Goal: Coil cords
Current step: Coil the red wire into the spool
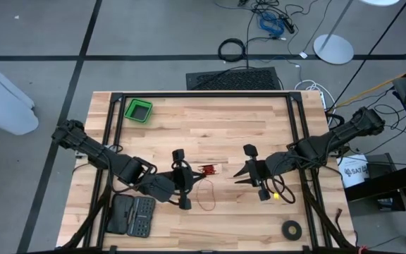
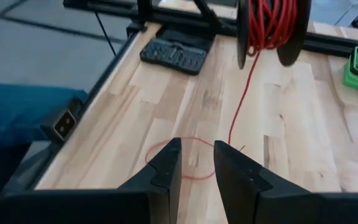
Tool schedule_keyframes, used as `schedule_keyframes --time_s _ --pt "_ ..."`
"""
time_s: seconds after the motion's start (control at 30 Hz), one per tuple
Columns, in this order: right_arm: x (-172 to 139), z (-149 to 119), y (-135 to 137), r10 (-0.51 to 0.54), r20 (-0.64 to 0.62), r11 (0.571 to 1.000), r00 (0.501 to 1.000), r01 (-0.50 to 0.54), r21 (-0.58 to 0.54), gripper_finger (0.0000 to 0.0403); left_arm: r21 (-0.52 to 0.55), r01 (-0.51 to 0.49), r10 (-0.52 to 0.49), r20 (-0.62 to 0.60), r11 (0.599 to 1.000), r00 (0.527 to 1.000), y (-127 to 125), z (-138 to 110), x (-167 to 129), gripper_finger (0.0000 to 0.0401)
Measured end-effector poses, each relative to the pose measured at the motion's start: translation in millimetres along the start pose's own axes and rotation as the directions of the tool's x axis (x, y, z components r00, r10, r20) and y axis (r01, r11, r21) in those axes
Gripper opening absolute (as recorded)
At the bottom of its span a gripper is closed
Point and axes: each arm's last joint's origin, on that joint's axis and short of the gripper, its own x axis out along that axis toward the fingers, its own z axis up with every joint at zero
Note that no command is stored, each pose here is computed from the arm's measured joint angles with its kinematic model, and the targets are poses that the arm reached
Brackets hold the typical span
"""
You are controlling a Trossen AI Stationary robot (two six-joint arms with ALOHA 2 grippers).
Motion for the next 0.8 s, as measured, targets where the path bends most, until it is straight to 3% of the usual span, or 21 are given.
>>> schedule_keyframes --time_s 0.33,0.5,0.8 --pt "0.7 -1.3 -4.4 -0.018 -0.017 0.998 1.0 0.017 -0.055 0.0082 -0.019 -0.02 0.02 -0.017 1.0 1.0 2.4 -1.5 -2.0 0.0004" --pt "5.5 -2.1 -3.6 -0.006 0.056 0.997 0.998 0.01 -0.071 0.0082 -0.034 -0.01 0.01 -0.014 0.999 1.0 -1.1 -1.7 -4.5 0.0004" --pt "26.4 -32.1 -8.1 -0.018 0.192 0.993 0.981 0.039 -0.109 0.0082 -0.03 -0.034 0.034 -0.008 0.999 0.999 -4.3 -2.1 -7.7 0.0004"
